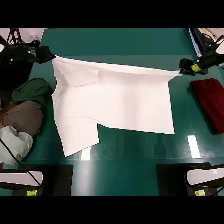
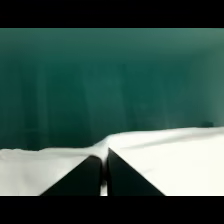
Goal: Fold the shirts.
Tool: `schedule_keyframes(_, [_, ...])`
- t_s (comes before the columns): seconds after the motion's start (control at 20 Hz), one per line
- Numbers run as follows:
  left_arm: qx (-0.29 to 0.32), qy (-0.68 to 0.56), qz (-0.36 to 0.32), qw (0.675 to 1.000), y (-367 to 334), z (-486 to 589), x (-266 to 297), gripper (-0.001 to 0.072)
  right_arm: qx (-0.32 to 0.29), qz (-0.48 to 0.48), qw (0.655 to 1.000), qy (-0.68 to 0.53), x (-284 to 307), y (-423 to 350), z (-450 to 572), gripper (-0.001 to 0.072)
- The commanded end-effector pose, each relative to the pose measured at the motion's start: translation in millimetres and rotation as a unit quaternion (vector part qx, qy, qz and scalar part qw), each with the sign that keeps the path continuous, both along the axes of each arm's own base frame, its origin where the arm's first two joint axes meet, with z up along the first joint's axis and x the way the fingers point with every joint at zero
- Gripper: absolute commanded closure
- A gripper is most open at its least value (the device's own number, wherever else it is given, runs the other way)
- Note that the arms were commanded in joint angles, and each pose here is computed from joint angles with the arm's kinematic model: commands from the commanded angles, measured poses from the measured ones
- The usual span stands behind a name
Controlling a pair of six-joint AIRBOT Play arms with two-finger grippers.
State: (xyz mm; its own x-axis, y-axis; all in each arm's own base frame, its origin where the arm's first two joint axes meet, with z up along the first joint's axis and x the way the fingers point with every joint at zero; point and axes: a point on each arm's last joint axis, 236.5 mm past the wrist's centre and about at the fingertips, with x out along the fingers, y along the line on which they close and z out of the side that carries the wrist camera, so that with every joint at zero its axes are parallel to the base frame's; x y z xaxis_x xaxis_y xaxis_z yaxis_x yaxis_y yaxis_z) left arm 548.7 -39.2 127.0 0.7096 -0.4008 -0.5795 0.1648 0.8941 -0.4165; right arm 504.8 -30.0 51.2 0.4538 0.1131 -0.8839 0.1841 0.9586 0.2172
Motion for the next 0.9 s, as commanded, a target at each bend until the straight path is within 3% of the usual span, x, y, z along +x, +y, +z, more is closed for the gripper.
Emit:
schedule_keyframes(0.0, [0.021,-0.02,0.015,0.999,13,-14,19,0.0684,-0.01,0.002,0.999,-0.037,20,5,1,0.0702])
schedule_keyframes(0.2, [0.102,0.065,-0.031,0.992,25,-57,-13,0.0683,-0.003,0.025,0.999,0.029,-8,23,-21,0.0701])
schedule_keyframes(0.4, [0.182,0.206,-0.067,0.959,52,-102,-73,0.0683,0.006,0.039,0.994,0.106,-44,38,-68,0.0701])
schedule_keyframes(0.75, [0.156,0.302,-0.085,0.937,44,-145,-121,0.0682,0.019,0.038,0.986,0.159,-72,46,-97,0.0695])
schedule_keyframes(0.8, [0.152,0.309,-0.075,0.936,45,-148,-123,0.0644,0.018,0.042,0.986,0.161,-74,49,-97,0.0681])
schedule_keyframes(0.85, [0.148,0.313,-0.064,0.936,45,-148,-122,0.0416,0.025,0.046,0.985,0.164,-75,55,-96,0.0528])
